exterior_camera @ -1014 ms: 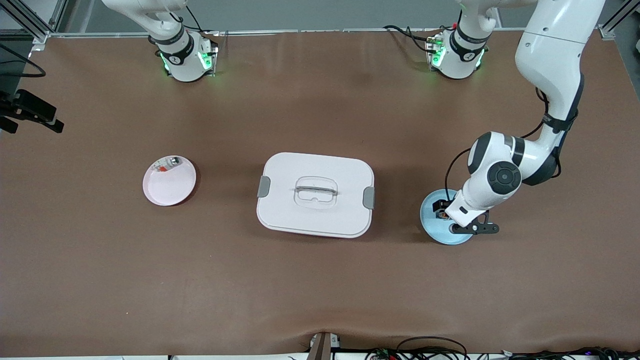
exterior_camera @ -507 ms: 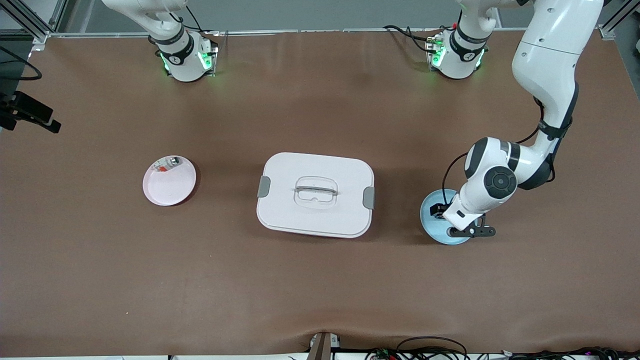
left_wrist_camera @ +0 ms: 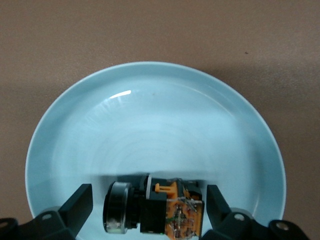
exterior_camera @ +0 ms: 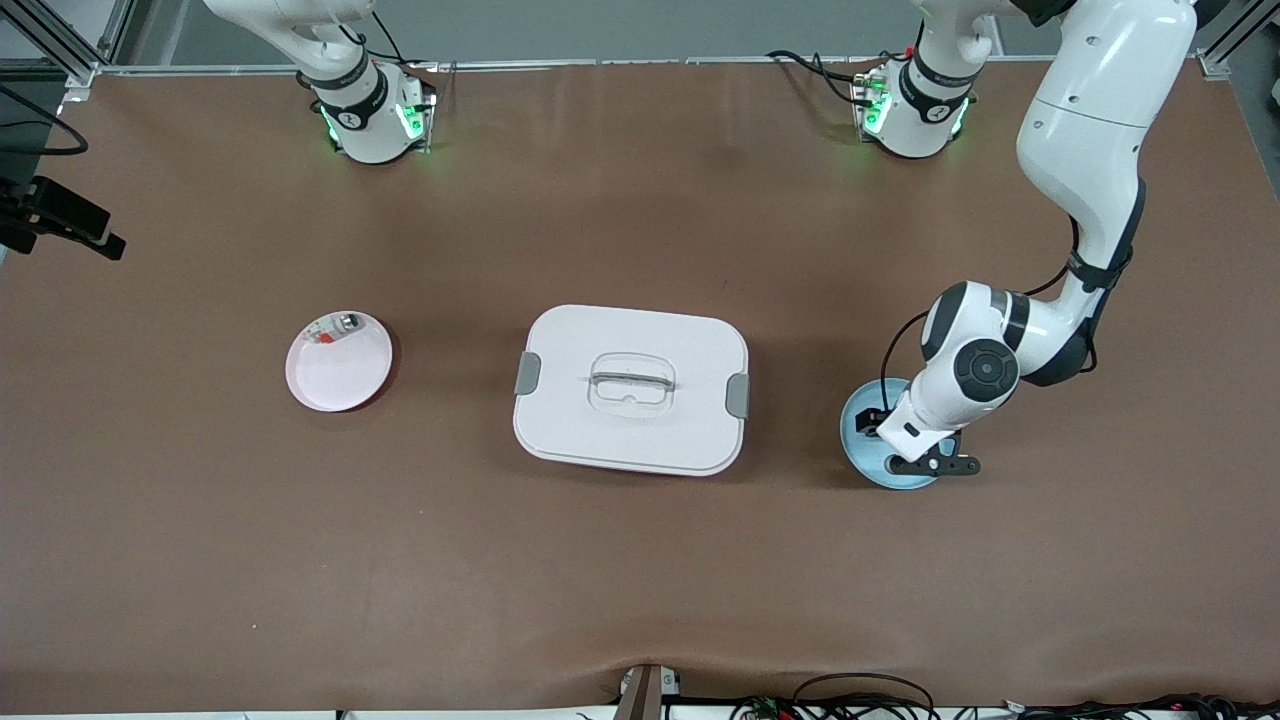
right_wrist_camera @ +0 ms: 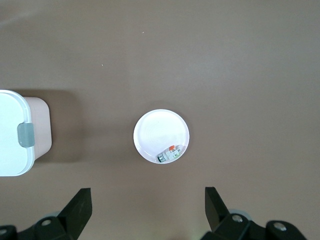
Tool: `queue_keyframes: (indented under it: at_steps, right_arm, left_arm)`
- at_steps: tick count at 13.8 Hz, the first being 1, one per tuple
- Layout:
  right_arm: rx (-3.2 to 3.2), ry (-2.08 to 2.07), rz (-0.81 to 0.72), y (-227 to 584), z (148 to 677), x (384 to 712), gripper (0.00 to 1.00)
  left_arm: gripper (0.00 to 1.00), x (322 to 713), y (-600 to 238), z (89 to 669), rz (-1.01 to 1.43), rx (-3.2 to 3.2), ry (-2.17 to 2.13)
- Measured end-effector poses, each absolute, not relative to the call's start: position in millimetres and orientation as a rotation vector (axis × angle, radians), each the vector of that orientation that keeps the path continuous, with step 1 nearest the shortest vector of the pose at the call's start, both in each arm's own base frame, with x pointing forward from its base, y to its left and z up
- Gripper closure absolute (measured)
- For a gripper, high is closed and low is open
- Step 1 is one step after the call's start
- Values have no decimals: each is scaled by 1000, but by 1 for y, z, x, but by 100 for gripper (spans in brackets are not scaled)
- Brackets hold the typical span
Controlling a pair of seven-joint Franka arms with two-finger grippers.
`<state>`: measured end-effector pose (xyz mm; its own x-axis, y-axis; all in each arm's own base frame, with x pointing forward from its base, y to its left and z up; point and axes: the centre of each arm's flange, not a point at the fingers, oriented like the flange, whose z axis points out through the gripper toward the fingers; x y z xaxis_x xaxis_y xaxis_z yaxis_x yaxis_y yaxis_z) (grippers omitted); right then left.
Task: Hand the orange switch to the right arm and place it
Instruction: 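Close the left gripper on the black-and-orange switch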
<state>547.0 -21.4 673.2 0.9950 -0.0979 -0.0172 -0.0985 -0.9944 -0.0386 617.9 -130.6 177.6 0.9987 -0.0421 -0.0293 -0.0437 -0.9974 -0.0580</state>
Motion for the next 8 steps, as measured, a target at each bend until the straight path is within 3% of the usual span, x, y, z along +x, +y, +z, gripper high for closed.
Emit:
queue_keyframes:
  at_steps: [4, 7, 8]
  right_arm:
    - [-3104, 88, 20, -26, 673, 547, 0]
    - [-3105, 100, -3, -33, 674, 548, 0]
    - [-3105, 102, -7, -34, 674, 549, 0]
  left_arm:
    - [0, 618, -131, 177, 44, -3081, 71]
    - [27, 616, -133, 176, 48, -3081, 76]
    - [27, 616, -133, 176, 48, -3081, 74]
